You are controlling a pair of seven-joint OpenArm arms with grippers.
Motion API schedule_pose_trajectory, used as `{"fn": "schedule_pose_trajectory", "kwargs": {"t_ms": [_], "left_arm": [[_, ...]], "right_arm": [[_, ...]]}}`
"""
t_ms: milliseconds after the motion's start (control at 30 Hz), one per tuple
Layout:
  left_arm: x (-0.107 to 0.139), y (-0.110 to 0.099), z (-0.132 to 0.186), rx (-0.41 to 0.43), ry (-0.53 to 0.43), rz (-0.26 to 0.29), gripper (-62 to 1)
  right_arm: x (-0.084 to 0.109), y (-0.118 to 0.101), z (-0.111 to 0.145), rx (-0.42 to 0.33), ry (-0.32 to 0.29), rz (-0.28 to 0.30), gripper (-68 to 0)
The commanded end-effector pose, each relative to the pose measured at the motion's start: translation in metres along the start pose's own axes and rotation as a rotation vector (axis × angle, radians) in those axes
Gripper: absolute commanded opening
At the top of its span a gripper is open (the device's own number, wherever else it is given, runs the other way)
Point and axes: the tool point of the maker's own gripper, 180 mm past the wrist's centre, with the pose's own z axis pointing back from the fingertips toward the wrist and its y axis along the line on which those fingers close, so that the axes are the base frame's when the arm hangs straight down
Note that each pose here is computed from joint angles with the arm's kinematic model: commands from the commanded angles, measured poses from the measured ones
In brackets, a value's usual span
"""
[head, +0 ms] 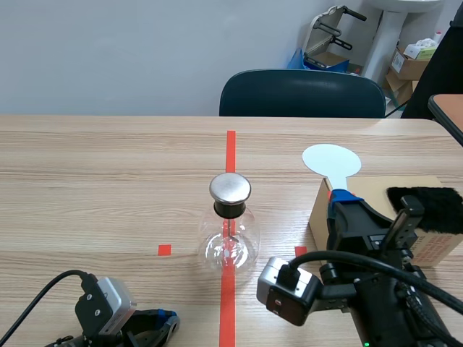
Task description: Do the electroscope experiment
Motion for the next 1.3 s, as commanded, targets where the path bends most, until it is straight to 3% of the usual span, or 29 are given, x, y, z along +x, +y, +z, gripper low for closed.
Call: {"fn": "schedule_pose_trajectory", "kwargs": {"t_ms": [0,600,733,1100,1267], "left_arm": [[-0.032,-0.031,0.011,-0.062,0.109,0.037,-57.3],[-0.032,-0.031,0.011,-0.062,0.109,0.037,-57.3],[-0.032,-0.031,0.011,-0.062,0.109,0.037,-57.3],[-0.032,-0.031,0.011,-0.062,0.109,0.037,-57.3],[-0.032,-0.031,0.011,-0.062,0.109,0.037,-57.3]], "right_arm": [[-0.002,-0.008,-0.004,-0.032,0.004,0.005,-66.0],[0.001,-0.008,-0.004,-0.032,-0.015,0.005,-66.0],[0.014,-0.008,-0.004,-0.031,-0.086,0.006,-66.0],[0.065,-0.007,0.008,-0.031,-0.379,0.011,-66.0],[0.079,-0.007,0.015,-0.03,-0.468,0.012,-66.0]]}}
